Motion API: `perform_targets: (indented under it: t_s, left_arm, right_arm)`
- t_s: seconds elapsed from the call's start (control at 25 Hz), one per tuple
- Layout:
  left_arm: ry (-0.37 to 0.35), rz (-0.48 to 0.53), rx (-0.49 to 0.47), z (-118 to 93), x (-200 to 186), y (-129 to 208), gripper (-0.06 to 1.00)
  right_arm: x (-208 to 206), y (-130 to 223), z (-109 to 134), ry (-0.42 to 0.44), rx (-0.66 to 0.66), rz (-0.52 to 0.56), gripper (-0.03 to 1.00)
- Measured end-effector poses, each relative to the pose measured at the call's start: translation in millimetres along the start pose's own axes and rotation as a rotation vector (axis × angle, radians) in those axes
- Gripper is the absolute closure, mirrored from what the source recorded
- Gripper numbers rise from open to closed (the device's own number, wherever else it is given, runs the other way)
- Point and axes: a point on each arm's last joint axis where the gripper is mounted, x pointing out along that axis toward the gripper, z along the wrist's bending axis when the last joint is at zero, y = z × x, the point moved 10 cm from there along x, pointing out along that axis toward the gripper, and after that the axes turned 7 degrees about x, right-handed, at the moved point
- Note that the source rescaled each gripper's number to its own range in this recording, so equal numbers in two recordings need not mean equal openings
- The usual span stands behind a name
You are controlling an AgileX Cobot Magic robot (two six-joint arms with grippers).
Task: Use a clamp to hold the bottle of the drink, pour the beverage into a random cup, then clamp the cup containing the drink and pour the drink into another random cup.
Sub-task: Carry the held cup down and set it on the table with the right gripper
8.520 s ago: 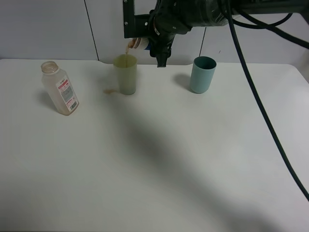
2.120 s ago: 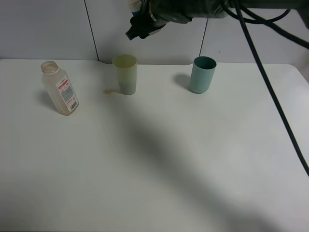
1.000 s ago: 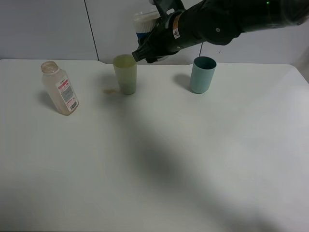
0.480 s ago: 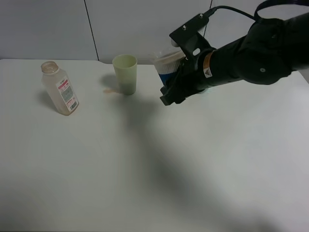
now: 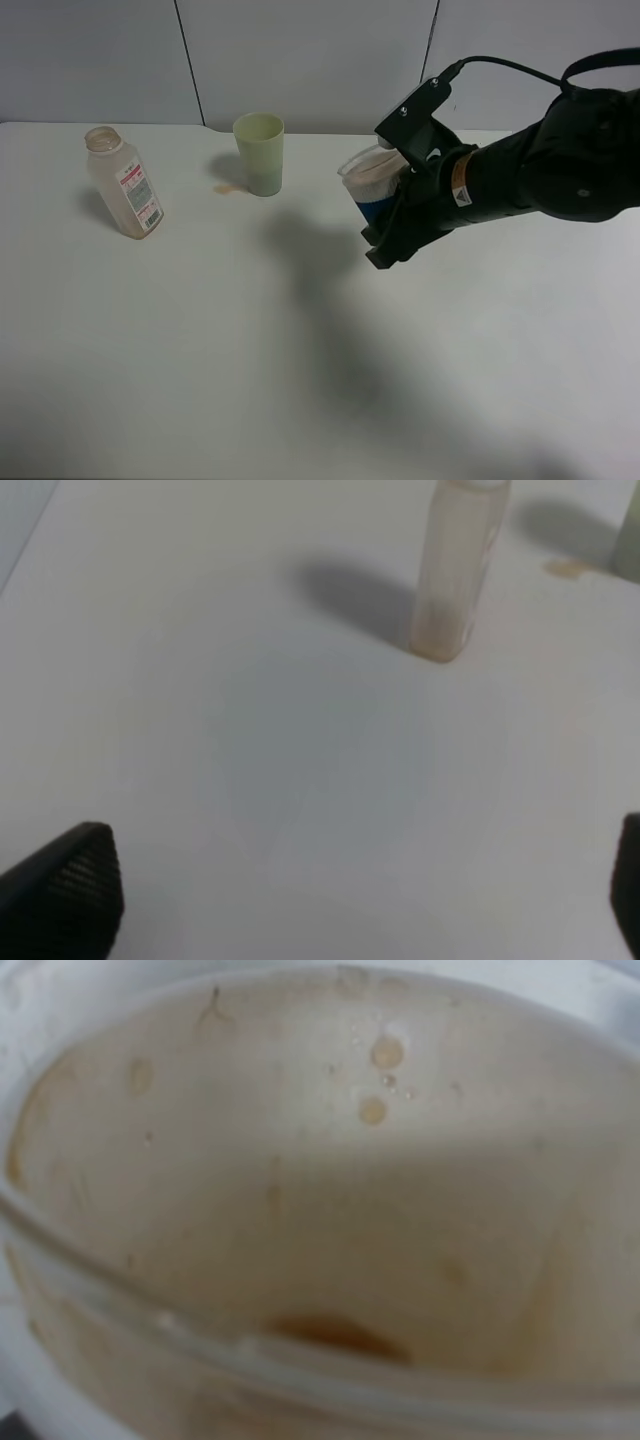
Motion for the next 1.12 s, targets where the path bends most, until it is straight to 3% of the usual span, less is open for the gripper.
perform_targets:
  t_s: [0.56, 1.12]
  left_arm:
    - [0.000, 0.000, 0.000, 0, 0, 0, -0.04]
    - [0.000, 0.000, 0.000, 0, 0, 0, -0.04]
  right_arm:
    - [9, 16, -12, -0.010, 0.024, -0.147, 0.97]
    - [50, 9, 0, -0.054, -0.005, -0.295, 0.97]
